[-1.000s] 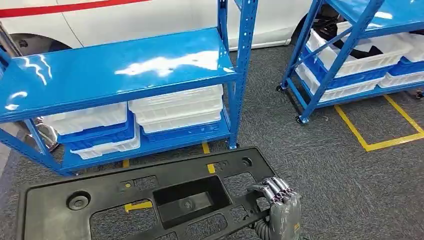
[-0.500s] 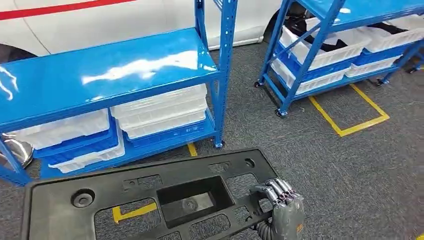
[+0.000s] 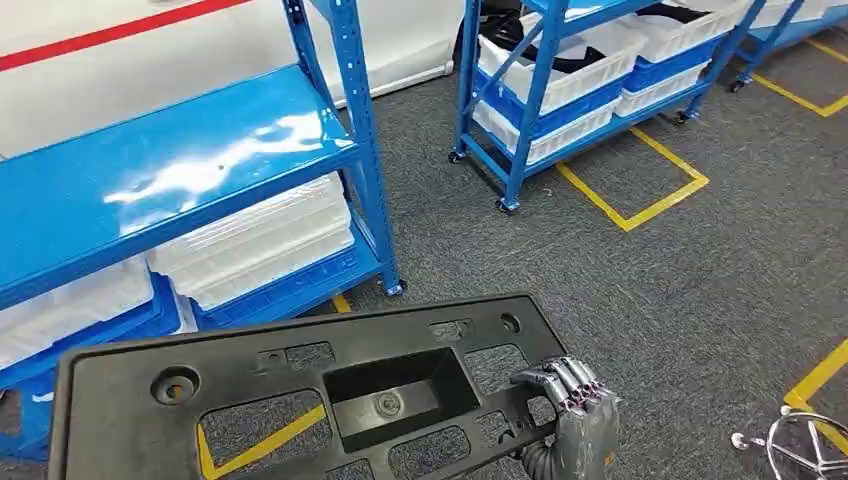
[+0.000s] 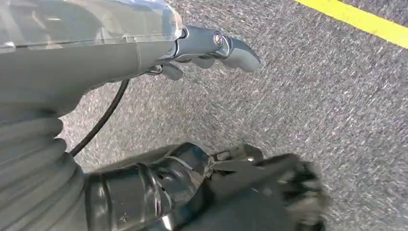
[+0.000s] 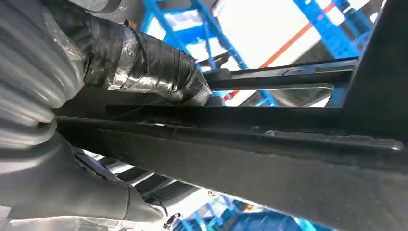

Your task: Take the parts from the cabinet and place them on the table.

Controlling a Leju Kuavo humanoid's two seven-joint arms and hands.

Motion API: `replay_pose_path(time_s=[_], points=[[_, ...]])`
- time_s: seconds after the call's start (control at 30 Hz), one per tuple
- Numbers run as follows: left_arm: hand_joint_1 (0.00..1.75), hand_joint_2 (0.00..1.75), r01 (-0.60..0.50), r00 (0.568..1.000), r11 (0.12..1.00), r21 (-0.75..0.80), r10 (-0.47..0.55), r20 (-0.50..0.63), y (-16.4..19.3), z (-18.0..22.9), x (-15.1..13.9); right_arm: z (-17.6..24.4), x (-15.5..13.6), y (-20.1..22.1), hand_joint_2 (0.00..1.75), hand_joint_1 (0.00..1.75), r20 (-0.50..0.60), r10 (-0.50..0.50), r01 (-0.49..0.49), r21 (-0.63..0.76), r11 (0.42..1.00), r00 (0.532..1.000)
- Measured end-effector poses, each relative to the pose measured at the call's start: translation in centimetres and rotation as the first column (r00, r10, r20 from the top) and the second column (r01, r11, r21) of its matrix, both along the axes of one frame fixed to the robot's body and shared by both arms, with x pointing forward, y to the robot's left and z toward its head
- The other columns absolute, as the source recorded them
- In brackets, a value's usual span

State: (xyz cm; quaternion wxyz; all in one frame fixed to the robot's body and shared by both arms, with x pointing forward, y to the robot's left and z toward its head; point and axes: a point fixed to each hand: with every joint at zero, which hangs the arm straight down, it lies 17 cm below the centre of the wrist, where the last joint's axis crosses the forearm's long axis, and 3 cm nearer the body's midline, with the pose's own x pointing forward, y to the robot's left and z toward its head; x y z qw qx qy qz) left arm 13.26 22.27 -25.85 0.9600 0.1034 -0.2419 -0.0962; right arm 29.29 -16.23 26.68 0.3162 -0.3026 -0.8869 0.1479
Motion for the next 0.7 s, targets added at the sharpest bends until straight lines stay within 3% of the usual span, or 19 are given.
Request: replay_pose_path(time_s=[0.7], points=[[0.0,1.75,-0.013,1.0,1.0,0.002,0.013,0.0,0.2,0.0,0.0,0.7,-0.5,-1.9,1.75,1.75,0.025,-0.047,0.046,0.031,0.998,0.999]])
